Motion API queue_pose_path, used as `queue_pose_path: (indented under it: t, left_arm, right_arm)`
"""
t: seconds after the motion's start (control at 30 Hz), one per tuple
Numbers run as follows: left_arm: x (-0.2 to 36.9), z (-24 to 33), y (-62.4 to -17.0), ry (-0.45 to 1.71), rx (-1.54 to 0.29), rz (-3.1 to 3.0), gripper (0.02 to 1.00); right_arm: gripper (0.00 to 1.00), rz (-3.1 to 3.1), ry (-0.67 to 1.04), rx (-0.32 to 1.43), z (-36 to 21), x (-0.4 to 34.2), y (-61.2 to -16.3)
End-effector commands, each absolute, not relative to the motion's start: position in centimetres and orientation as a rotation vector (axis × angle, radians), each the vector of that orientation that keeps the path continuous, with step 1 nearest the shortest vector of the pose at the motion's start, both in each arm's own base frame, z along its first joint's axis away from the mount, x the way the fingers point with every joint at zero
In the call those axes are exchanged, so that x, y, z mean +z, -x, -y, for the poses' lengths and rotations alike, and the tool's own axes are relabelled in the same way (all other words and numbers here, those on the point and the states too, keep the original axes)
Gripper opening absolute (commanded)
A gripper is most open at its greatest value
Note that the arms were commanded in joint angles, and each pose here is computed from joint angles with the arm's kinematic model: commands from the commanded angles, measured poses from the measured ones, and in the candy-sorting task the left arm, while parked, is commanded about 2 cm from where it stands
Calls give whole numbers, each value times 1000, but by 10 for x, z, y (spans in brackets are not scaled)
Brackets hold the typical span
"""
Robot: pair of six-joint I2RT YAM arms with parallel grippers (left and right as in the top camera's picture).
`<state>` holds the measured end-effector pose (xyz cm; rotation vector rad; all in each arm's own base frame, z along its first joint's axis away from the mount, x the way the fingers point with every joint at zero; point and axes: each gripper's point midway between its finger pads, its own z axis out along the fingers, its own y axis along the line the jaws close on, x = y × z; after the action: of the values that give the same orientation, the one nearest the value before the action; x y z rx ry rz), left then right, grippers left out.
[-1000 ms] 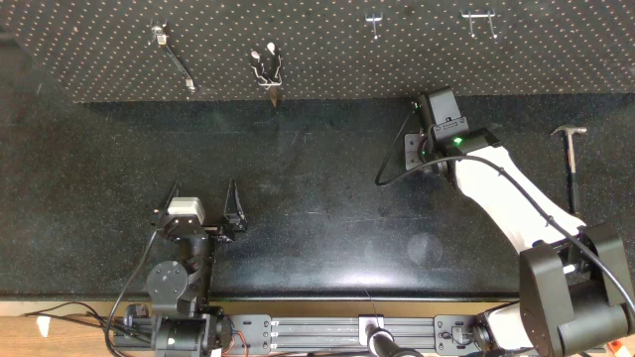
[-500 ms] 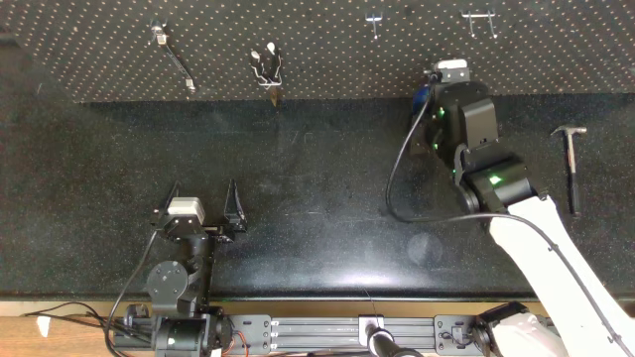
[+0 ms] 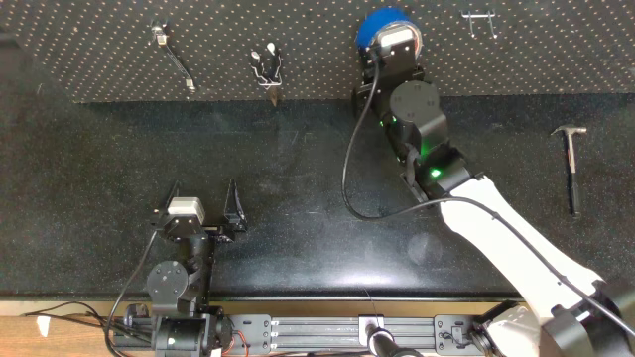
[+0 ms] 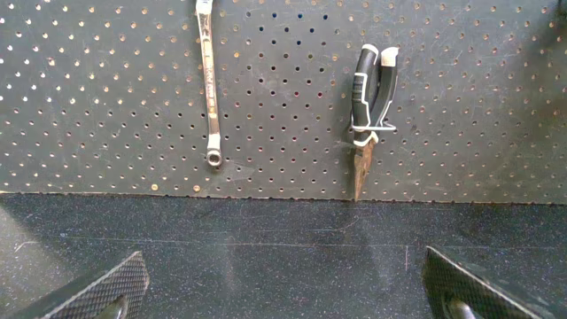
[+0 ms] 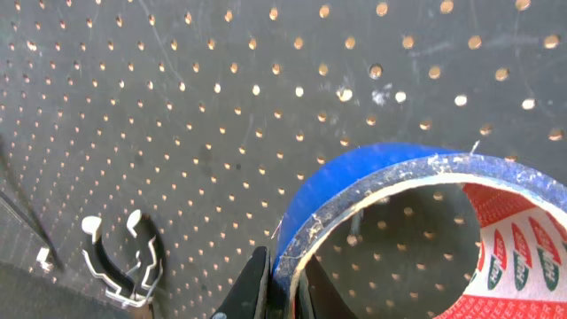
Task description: Place Tools Onto Pegboard
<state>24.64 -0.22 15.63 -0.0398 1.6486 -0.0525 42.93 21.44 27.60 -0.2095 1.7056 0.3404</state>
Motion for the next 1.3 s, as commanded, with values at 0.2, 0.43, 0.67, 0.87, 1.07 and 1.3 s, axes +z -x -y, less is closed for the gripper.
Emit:
queue_pose_path:
  t: [0.2,0.43,0.67,0.87,1.07,1.3]
  left_arm:
    - [155,4,-246,43,-70,-1651,996]
    - [155,4,-246,43,-70,-1651,996]
    - [155,4,-246,43,-70,-1651,996]
    - [155,4,-246,43,-70,-1651,996]
    - [155,4,-246,43,-70,-1651,996]
    - [155,4,-246,43,-70,-1651,996]
  right_arm:
    - [75,-1666,209,327,-234,256,-450]
    - [75,-1643,183,315,-236,243,-463]
    - [908,-1632,189,329,-236,253,-458]
    - [932,-1741,215,288,-207,284,-417]
    - [936,-2029,251,299,-142,251,-379]
    - [939,-2603,-151,72,6,150,-308]
